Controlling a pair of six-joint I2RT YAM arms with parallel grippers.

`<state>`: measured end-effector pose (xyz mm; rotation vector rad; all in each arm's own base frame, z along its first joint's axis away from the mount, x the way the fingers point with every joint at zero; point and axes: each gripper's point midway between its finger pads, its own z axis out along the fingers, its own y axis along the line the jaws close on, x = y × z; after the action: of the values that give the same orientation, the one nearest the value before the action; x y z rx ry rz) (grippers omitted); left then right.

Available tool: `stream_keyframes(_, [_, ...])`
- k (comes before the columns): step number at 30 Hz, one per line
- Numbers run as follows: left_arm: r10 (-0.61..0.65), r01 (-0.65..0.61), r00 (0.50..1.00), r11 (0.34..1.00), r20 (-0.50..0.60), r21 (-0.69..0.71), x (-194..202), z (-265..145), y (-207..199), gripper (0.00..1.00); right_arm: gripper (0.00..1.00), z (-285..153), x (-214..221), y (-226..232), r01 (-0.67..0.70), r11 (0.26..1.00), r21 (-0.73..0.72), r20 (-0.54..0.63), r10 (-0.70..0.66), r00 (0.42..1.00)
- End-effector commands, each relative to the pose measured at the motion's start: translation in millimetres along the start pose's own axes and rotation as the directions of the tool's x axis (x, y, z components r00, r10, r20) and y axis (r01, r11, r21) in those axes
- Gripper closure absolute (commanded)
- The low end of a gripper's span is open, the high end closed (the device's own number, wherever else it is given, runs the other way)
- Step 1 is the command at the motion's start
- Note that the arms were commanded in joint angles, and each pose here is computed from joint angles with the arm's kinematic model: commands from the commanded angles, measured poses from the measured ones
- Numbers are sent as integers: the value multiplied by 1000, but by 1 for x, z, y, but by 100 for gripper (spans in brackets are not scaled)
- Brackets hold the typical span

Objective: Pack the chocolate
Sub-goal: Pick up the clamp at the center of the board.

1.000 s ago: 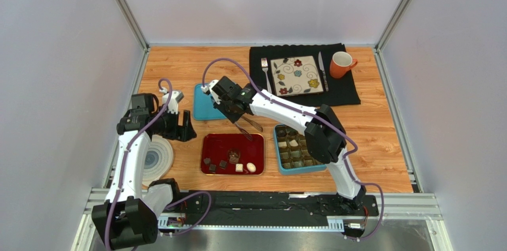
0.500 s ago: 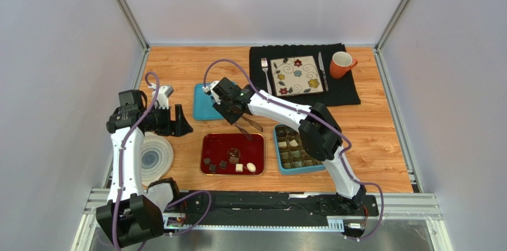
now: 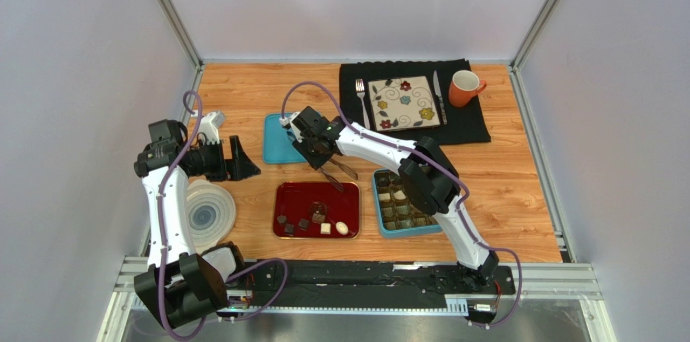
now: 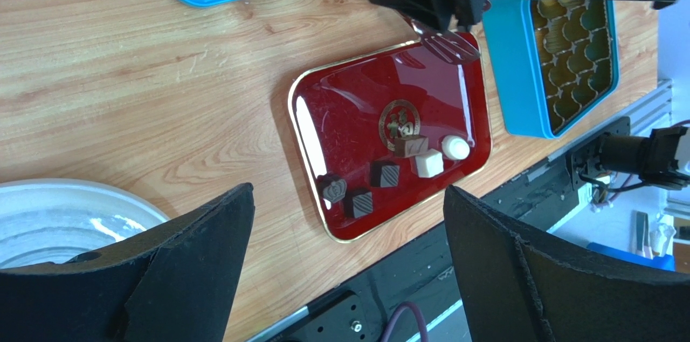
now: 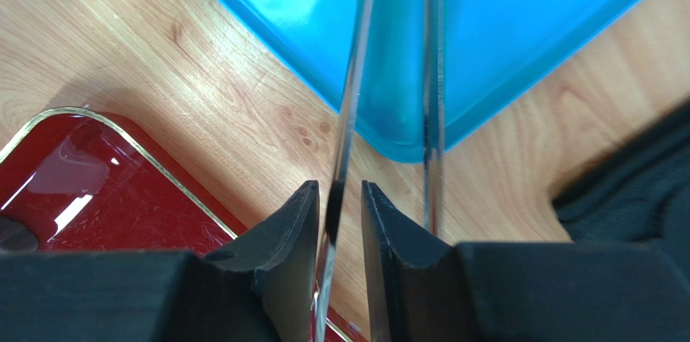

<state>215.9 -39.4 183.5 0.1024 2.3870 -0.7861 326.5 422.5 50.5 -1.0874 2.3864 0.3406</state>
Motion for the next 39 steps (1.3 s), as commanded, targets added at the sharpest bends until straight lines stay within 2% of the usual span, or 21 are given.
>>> stream_keyframes(1, [38,-39,999,999,36,25,-8,-8,-9,4,73,4,-17,12,-18,998,-55,40,20,999])
stream_keyframes(4, [48,-49,998,999,38,19,-7,-8,-9,4,86,6,-16,10,-30,998,-51,37,32,999])
stream_keyframes(6, [56,-57,998,998,40,24,-6,-9,-11,3,100,0,-21,7,-33,999,-33,52,35,998])
stream_keyframes(9, [66,-68,997,997,51,36,-8,-10,-14,3,100,-21,-38,5,-47,999,-21,114,49,992])
stream_keyframes(12, [73,-77,995,995,67,66,-13,-11,-21,3,100,-74,-72,6,-71,997,-40,266,79,961])
stream_keyframes(15, [95,-110,989,984,112,142,-20,-16,-39,3,100,-144,-106,5,-107,992,-59,452,123,883])
stream_keyframes(18, [126,-169,975,955,181,245,-31,-24,-64,3,100,-224,-125,18,-90,981,-174,637,182,749])
stream_keyframes(19, [141,-194,969,943,202,272,-34,-28,-72,2,100,-256,-144,26,-66,968,-244,730,228,644])
stream_keyframes(20, [137,-210,964,915,226,344,-36,-34,-87,2,100,-276,-123,31,-45,956,-289,754,256,605])
stream_keyframes(21, [164,-250,954,896,250,368,-37,-36,-92,2,100,-297,-122,41,11,939,-345,796,286,533])
stream_keyframes(22, [177,-276,946,878,271,391,-39,-39,-99,1,100,-342,-134,46,75,903,-423,862,376,341])
stream_keyframes(23, [170,-287,942,854,289,435,-39,-44,-108,1,100,-381,-125,46,116,884,-454,879,422,220])
stream_keyframes(24, [198,-328,928,835,315,441,-40,-45,-110,1,100,-361,-103,45,101,866,-491,861,463,210])
stream_keyframes(25, [209,-351,919,818,334,456,-42,-49,-116,1,100,-396,-102,46,178,847,-500,865,497,67])
stream_keyframes(27, [205,-389,903,763,378,516,-39,-58,-134,1,100,-412,-84,50,249,781,-573,804,594,-15])
stream_keyframes(30, [218,-445,883,670,415,595,-29,-69,-165,1,100,-421,-72,61,348,679,-646,707,704,-61])
stream_keyframes(33, [249,-500,862,566,442,656,-14,-83,-193,1,100,-416,-71,69,397,595,-699,639,769,-28])
stream_keyframes(35, [291,-569,820,512,494,643,-13,-85,-194,1,100,-411,-77,75,412,575,-707,630,776,-2])
stream_keyframes(36, [275,-533,845,513,460,673,-4,-92,-200,1,100,-410,-78,79,420,564,-711,626,780,11])
stream_keyframes(37, [324,-593,804,478,498,648,-2,-85,-194,1,100,-404,-81,81,417,561,-715,624,781,22])
stream_keyframes(39, [320,-571,821,492,474,657,3,-85,-193,1,100,-406,-85,87,429,550,-717,618,785,27])
